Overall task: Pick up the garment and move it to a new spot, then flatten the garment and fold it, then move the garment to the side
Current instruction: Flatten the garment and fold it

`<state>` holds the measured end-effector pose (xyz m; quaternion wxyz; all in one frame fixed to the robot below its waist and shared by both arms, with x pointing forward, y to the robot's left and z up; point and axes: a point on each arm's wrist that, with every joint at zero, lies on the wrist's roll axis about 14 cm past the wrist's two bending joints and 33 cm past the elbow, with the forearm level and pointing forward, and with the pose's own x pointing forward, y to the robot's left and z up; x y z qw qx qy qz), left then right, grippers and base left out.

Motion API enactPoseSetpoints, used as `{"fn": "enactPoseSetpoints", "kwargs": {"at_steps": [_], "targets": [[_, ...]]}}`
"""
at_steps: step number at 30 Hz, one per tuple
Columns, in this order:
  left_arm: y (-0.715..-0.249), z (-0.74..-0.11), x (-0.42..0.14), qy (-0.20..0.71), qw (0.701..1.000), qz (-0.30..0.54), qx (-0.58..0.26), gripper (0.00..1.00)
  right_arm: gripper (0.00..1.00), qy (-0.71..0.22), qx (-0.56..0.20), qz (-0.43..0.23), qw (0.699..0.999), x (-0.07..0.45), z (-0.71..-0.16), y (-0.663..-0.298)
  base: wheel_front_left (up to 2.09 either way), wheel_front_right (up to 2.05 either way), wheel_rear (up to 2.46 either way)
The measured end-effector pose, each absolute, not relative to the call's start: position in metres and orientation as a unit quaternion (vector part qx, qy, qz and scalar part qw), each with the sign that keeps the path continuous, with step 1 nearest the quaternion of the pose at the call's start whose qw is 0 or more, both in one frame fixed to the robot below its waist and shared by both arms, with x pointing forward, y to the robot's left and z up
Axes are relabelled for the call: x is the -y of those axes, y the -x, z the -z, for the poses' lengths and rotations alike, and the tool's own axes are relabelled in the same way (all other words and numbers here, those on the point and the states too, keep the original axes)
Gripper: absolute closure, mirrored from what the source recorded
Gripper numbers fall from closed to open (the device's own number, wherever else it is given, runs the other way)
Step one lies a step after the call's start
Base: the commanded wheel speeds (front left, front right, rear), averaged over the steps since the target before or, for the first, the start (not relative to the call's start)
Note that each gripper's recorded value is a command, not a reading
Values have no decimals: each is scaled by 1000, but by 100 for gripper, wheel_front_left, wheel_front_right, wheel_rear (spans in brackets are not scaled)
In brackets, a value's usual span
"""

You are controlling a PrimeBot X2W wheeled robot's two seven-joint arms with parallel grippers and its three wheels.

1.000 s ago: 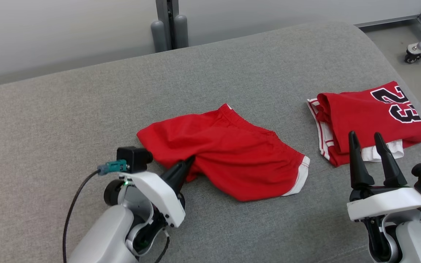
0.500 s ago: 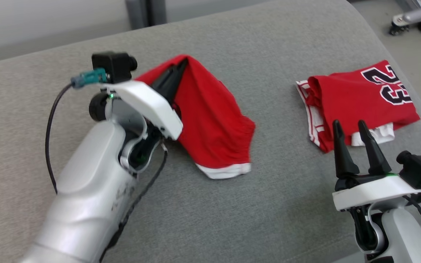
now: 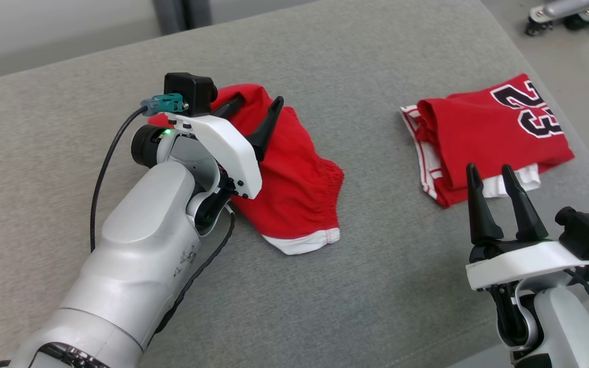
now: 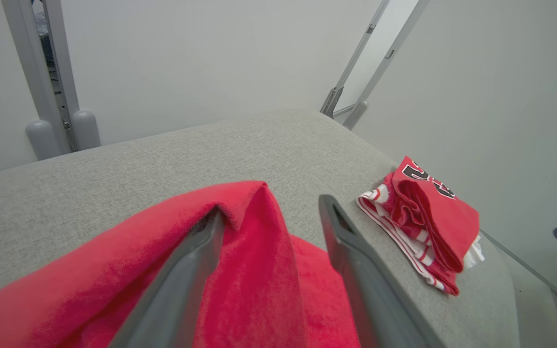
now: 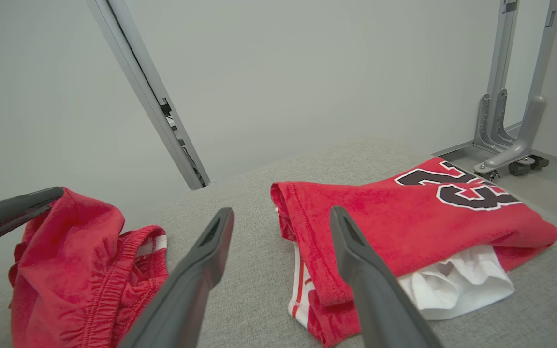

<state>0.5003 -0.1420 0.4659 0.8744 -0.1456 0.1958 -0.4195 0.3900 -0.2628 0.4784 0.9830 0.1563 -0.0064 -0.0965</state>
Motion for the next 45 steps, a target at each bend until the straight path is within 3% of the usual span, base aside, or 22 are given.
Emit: {"fn": "enactPoseSetpoints", "kwargs": {"at_steps": [12,16,18,22,30,32,33,34,35,36,45], "targets": [[-492,-479,90,153,898,378,-166,0,0,-162,14,57,985,240,-485,-398,0,0,0],[-484,-455,63,123,904,354,-205,0,0,-163,19,50,985,237,-489,-397,0,0,0],[-478,-434,51,99,904,341,-240,6,0,-162,18,50,985,237,-488,-397,0,0,0],[-462,-410,57,68,886,356,-291,9,0,-160,15,55,985,240,-487,-394,0,0,0],[-470,-388,51,-10,885,355,-302,10,0,-155,11,71,985,251,-483,-390,0,0,0],[-474,-385,50,-27,884,355,-302,23,0,-154,9,75,985,253,-482,-390,0,0,0],[-475,-384,49,-33,885,355,-301,52,0,-154,8,76,985,253,-481,-389,0,0,0],[-476,-382,48,-39,885,354,-300,66,0,-154,7,77,985,253,-480,-389,0,0,0],[-477,-380,47,-45,885,353,-300,92,0,-155,6,78,985,254,-480,-389,0,0,0],[-477,-379,47,-48,885,353,-301,100,0,-155,6,78,985,254,-479,-389,0,0,0],[-480,-406,40,-31,901,347,-259,100,0,-160,12,72,984,249,-484,-390,0,0,0]]}}
